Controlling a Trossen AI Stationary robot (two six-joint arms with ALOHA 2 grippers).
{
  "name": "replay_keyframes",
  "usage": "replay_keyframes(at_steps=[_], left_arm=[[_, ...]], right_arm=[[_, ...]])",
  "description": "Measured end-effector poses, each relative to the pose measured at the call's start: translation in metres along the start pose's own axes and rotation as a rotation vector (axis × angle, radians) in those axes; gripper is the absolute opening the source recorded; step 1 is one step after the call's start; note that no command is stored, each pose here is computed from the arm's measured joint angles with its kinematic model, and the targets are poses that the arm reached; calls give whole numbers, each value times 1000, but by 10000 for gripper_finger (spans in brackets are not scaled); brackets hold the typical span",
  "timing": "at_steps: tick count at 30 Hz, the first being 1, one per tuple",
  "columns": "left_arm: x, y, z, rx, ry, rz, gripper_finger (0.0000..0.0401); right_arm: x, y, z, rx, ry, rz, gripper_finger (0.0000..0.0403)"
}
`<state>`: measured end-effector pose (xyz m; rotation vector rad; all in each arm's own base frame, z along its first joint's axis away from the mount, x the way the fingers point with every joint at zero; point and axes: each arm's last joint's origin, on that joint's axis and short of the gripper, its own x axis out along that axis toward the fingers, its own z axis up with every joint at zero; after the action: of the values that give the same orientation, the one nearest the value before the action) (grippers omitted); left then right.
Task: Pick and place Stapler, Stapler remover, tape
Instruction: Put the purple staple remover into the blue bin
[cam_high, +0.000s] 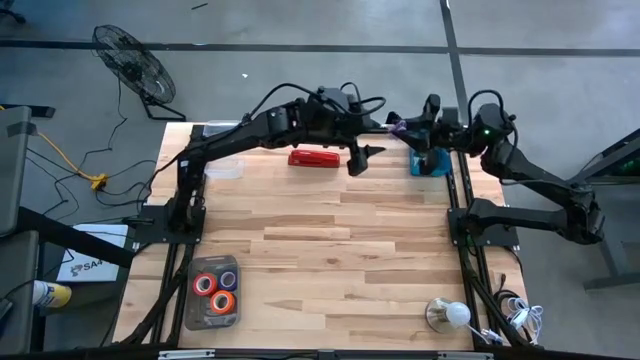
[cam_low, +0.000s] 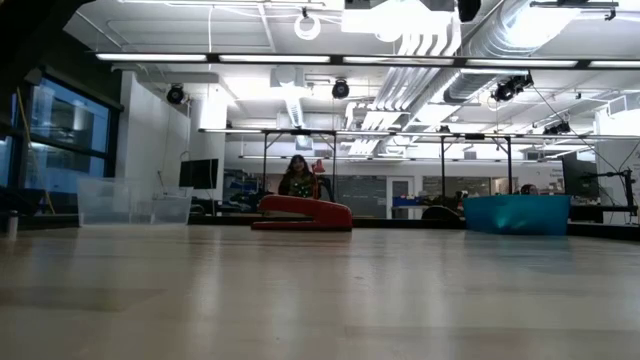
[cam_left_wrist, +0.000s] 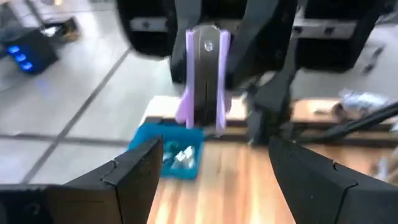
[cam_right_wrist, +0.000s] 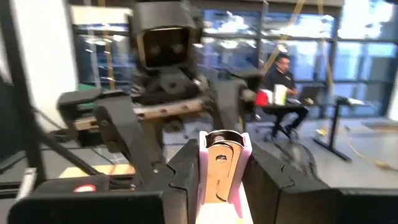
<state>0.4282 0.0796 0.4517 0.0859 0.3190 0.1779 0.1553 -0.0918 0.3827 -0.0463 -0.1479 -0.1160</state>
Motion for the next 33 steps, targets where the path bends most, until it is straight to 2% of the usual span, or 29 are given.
replay_keyframes(at_steps=[8,15,18,25,33], left_arm=[[-31,7,-1,73,152,208,287],[-54,17,-4,133,274,331,287],[-56,30,-10,104,312,298,287],[-56,70,-27,-20,354,140,287],[-57,105,-43,-64,375,75,287]], right_arm=[[-1,-6,-13,55,120,-198,82],[-4,-11,-26,131,233,-423,82],[-4,-15,-33,171,279,-527,82],[-7,-22,-56,253,449,-794,82],[-13,-29,-83,333,635,-1049,82]])
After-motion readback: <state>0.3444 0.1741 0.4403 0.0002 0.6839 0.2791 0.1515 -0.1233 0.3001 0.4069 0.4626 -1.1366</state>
